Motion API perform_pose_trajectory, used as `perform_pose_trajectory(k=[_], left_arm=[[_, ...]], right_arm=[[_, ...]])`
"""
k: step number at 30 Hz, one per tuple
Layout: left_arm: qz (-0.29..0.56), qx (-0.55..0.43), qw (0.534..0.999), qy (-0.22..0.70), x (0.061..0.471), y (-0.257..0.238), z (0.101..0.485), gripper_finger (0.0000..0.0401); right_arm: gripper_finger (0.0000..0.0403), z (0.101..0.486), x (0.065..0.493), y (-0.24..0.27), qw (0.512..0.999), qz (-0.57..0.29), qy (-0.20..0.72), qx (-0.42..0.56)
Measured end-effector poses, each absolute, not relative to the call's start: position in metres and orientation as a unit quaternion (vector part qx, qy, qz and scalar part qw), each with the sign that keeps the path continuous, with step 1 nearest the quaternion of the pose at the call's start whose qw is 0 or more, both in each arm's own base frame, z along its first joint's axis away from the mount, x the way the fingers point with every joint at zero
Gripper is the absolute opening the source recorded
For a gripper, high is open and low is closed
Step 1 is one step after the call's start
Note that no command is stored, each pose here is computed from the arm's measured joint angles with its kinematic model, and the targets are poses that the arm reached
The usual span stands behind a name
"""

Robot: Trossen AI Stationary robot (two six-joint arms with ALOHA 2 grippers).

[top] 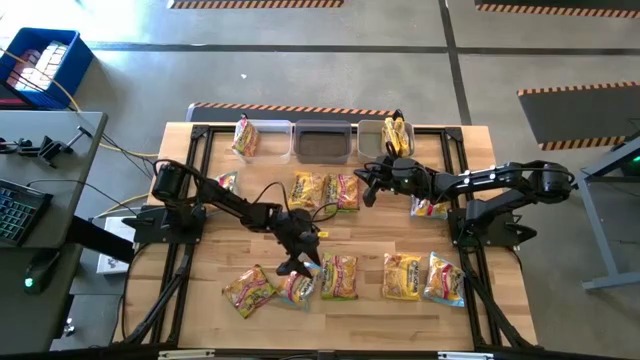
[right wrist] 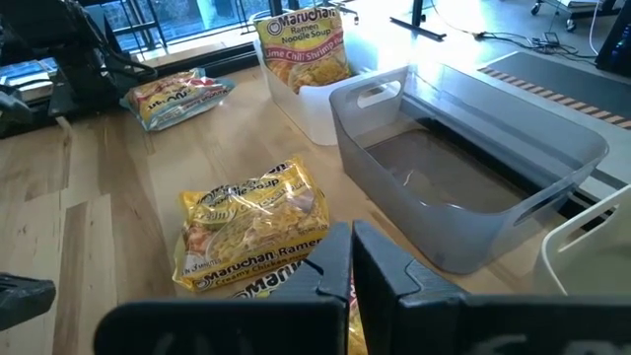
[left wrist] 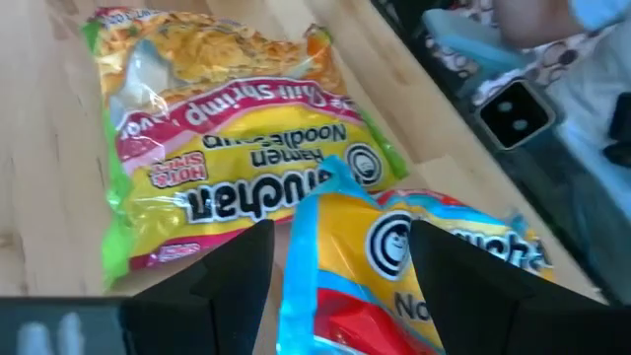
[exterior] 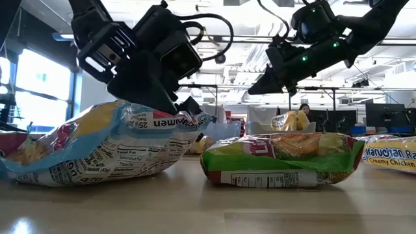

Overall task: Sort Maruchan noodles
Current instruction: Put the bottom left blue noodle pack into the black bin

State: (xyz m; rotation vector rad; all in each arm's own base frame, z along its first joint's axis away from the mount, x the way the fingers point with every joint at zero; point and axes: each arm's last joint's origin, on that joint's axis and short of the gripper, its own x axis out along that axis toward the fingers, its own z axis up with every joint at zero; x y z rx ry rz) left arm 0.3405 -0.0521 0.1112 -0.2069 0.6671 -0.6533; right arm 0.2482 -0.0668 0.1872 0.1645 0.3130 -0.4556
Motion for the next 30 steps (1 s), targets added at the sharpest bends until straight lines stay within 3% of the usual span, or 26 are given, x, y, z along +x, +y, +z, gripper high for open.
perform_pose_trajectory(k=[9, 17, 21, 28, 30], left_arm=[[-0.325, -0.104, 0.882, 0.326, 0.339, -0.059, 0.11, 0.0224], [-0.362, -0.158, 0.848, 0.354, 0.352, -0.064, 0.09, 0.0191], [-0.377, -0.155, 0.844, 0.349, 0.357, -0.064, 0.089, 0.0144], [-0.358, -0.155, 0.858, 0.333, 0.358, -0.04, 0.106, 0.0021], [-0.343, -0.162, 0.863, 0.334, 0.357, -0.029, 0.113, 0.0006]], right_arm=[[0.0, 0.187, 0.248, -0.067, 0.959, -0.225, 0.154, 0.083], [0.0, 0.188, 0.248, -0.067, 0.959, -0.225, 0.15, 0.086], [0.0, 0.188, 0.248, -0.067, 0.959, -0.226, 0.149, 0.088], [0.0, 0.187, 0.248, -0.066, 0.959, -0.22, 0.157, 0.081], [0.0, 0.187, 0.248, -0.066, 0.959, -0.22, 0.158, 0.078]])
